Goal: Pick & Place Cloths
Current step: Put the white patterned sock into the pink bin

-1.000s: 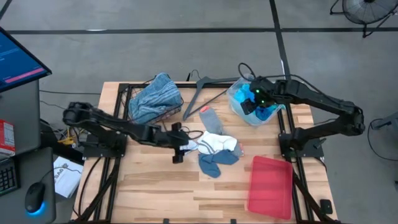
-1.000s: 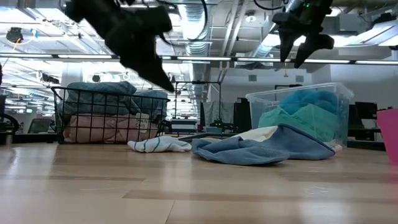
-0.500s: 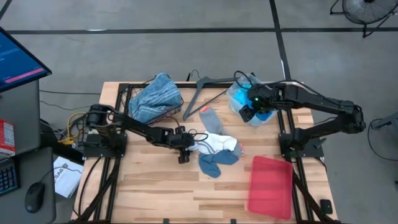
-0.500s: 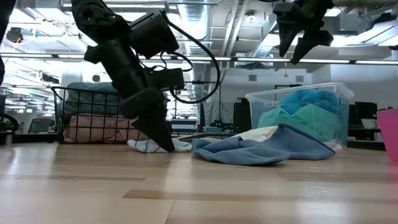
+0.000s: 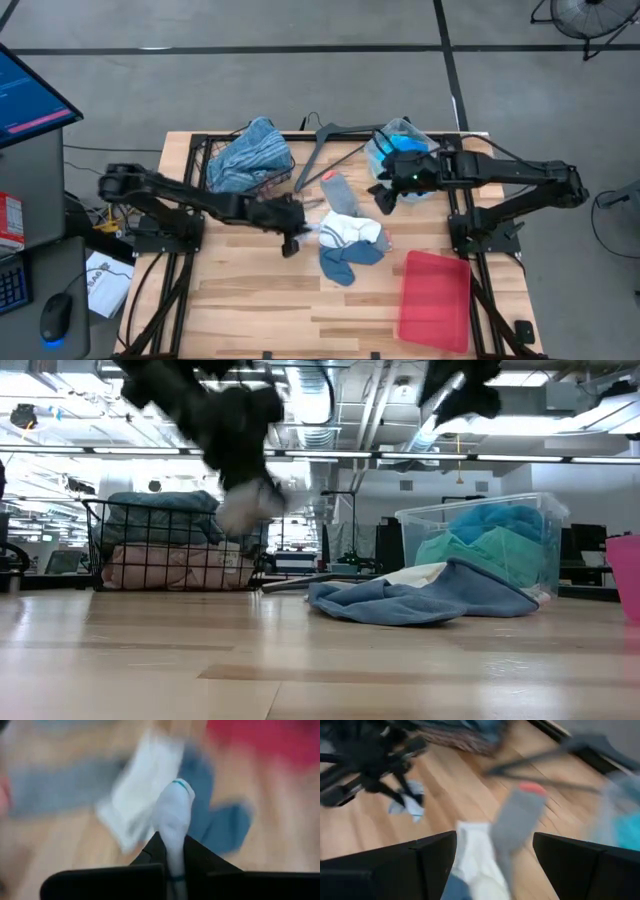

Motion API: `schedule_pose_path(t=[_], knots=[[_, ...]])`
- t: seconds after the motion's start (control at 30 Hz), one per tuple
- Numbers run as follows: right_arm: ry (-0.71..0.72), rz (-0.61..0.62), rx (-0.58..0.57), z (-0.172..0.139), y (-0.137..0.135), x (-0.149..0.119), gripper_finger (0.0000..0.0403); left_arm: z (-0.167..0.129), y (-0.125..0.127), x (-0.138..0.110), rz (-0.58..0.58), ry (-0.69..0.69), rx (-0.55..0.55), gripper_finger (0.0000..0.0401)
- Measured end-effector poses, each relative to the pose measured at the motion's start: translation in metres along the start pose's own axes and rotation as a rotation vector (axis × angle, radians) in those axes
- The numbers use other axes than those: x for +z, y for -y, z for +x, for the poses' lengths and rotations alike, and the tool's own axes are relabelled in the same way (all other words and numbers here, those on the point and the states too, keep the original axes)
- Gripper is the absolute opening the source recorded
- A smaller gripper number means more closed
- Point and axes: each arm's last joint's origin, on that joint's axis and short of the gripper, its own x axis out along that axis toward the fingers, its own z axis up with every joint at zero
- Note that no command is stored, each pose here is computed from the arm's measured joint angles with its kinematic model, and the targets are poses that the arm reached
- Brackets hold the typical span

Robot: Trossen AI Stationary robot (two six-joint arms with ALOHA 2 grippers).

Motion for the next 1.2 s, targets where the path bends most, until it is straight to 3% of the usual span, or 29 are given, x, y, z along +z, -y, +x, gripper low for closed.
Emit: schedule_pose_path(t=[0.23, 0.4, 0.67, 0.93, 1.1, 1.2], knots=[[0.223, -0.216, 0.181, 0.015, -0.043, 0.013, 0.0260, -0.074, -0.013, 0.055, -0.107, 0.480, -0.061, 0.0006], [0.387, -0.315, 0.245, 0.033, -0.064, 0.025, 0.0260, -0.102, -0.020, 0.069, -0.124, 0.645, -0.103, 0.0006], [0.644, -0.311, 0.297, 0.053, -0.072, 0.052, 0.0260, -0.106, -0.018, 0.071, -0.091, 0.681, -0.108, 0.0005], [0.660, -0.321, 0.401, 0.066, -0.070, 0.059, 0.0260, -0.106, -0.019, 0.072, -0.066, 0.700, -0.087, 0.0005], [0.652, -0.326, 0.408, 0.067, -0.072, 0.058, 0.0258, -0.108, -0.020, 0.074, -0.065, 0.720, -0.083, 0.0006], [0.654, -0.322, 0.397, 0.067, -0.071, 0.059, 0.0237, -0.108, -0.020, 0.074, -0.062, 0.724, -0.082, 0.0005]])
